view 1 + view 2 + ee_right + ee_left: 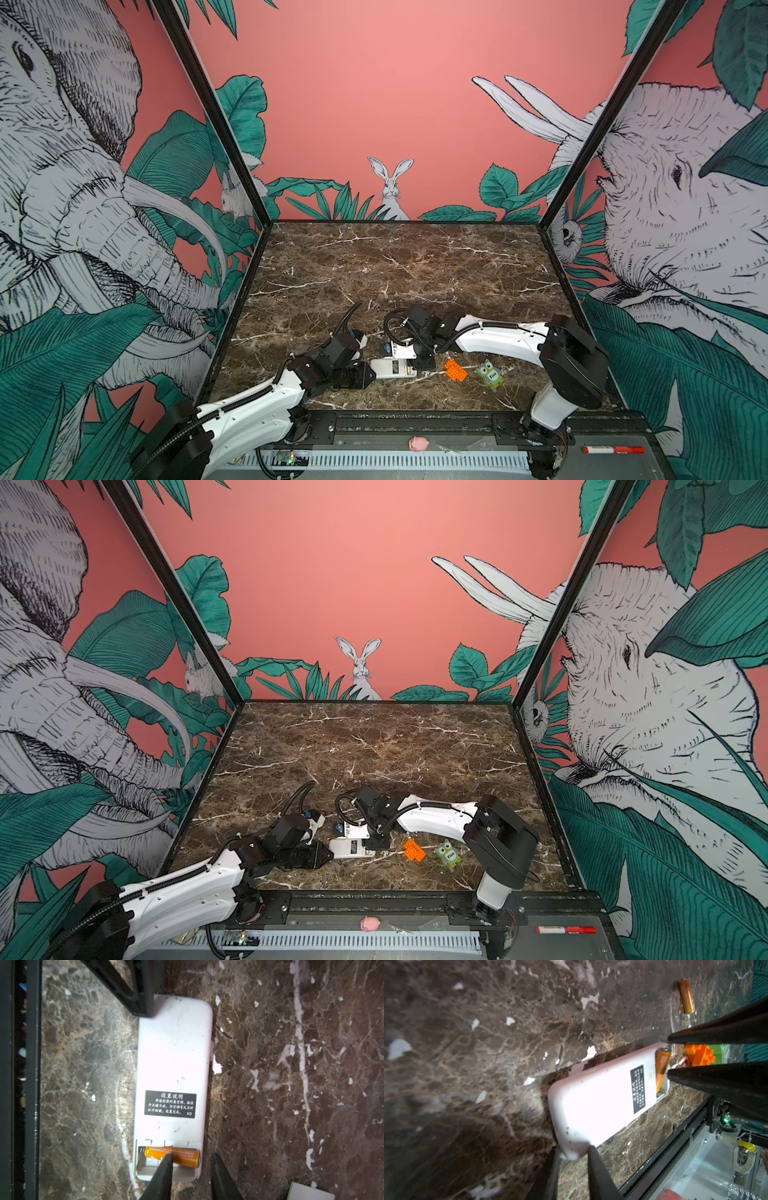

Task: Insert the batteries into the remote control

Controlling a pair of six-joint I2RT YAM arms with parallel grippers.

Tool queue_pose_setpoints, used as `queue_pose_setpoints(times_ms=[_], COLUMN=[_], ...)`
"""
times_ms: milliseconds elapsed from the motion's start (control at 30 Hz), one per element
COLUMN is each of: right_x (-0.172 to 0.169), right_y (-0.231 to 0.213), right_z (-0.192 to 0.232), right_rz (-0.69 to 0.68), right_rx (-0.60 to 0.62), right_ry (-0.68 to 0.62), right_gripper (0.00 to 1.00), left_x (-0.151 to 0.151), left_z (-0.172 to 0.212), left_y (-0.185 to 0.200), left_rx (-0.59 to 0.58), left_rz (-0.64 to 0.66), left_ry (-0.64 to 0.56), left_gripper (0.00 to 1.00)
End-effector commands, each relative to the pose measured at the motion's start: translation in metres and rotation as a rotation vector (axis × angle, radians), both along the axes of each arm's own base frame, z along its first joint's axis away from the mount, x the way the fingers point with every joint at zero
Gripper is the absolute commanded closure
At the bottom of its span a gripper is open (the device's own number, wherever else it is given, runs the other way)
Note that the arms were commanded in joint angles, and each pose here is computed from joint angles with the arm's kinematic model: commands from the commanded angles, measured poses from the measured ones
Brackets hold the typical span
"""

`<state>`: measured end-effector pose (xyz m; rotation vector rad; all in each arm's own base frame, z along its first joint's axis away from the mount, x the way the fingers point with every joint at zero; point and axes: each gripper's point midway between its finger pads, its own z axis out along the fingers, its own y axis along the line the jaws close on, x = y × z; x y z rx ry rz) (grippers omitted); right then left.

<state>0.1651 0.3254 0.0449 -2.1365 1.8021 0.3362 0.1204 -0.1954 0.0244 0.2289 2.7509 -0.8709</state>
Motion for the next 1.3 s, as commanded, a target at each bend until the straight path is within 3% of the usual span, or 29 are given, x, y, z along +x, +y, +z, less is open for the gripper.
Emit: queue_pose_setpoints(times_ms=[0, 1267], right_x=[-0.004, -0.019], right_y=[-0.006, -0.015], right_z=[-0.009, -0.033], right_rz=[0.018, -0.005], right_rx=[-0.026, -0.065], right_ry=[0.018, 0.095], right_gripper=[0.70, 0.79], left_x=[-0.002, -0.008], left_z=[-0.008, -0.025], left_y=[0.009, 0.014], left_rx=[0.035, 0.058], left_rz=[0.026, 0.028], left_ry=[0.013, 0.054], left_gripper=[0.74, 0.76])
